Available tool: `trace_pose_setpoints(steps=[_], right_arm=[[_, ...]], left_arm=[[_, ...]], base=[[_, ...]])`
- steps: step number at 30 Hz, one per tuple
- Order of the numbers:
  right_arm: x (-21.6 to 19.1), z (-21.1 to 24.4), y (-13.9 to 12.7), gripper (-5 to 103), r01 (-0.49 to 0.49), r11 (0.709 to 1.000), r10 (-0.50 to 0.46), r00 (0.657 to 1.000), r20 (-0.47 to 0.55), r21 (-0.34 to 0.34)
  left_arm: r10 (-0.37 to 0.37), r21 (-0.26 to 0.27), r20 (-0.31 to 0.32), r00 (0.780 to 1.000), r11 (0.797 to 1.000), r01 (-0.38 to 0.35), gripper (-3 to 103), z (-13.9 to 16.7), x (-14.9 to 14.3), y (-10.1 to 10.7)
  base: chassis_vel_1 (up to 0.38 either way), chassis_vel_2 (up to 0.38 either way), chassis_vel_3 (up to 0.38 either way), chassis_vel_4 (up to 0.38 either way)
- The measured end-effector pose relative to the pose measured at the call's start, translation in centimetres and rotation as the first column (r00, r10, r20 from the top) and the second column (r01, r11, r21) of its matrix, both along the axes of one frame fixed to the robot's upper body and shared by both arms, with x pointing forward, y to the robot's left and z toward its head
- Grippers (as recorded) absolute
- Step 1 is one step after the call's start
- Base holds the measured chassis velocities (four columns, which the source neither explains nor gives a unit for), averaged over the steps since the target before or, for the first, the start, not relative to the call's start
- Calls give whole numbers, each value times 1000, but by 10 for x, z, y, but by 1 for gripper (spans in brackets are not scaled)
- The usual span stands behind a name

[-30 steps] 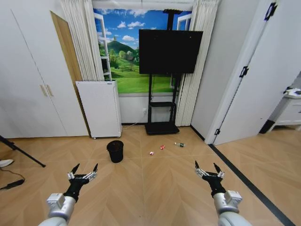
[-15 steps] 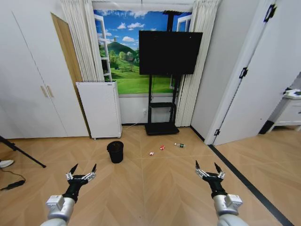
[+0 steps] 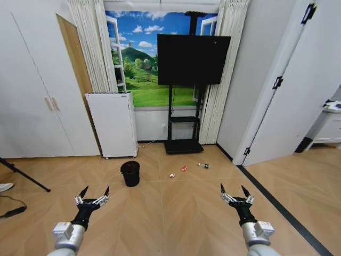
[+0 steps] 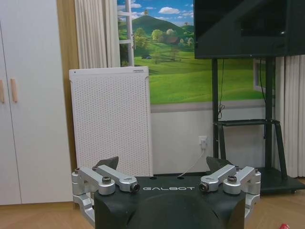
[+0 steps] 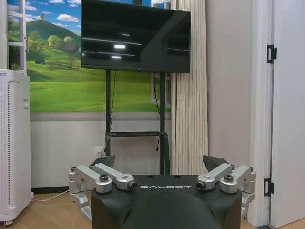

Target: Pick up the trash bin and place the garbage on the floor into it.

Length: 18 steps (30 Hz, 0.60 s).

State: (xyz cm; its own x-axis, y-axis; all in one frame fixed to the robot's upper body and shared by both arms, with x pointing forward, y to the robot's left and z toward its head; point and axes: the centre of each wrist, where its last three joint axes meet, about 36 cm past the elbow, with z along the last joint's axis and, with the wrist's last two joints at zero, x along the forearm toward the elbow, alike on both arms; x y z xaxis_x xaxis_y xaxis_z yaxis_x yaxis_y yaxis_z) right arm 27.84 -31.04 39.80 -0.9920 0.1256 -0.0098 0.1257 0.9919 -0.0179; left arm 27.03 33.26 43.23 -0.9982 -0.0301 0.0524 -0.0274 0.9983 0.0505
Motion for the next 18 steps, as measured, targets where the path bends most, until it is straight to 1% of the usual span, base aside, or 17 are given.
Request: trace_pose_setpoints(steps=[5, 10, 18], right_arm=[[0, -1, 0, 100, 3, 1000, -3, 1000, -3, -1], [0, -1, -2, 100, 5, 1000, -5, 1000, -4, -5], [1, -4, -2, 100, 6, 1000, -6, 1000, -9, -9]], left_arm=[[2, -1, 1, 1000, 1000, -2, 100, -1, 0, 1], [3, 0, 2, 1000, 1000, -3, 100, -2, 2, 2], [6, -3, -2, 1000, 1000, -6, 100, -3, 2, 3]], base=[[-231, 241, 238, -246], [-288, 272, 287, -293], [-357, 348, 351, -349]])
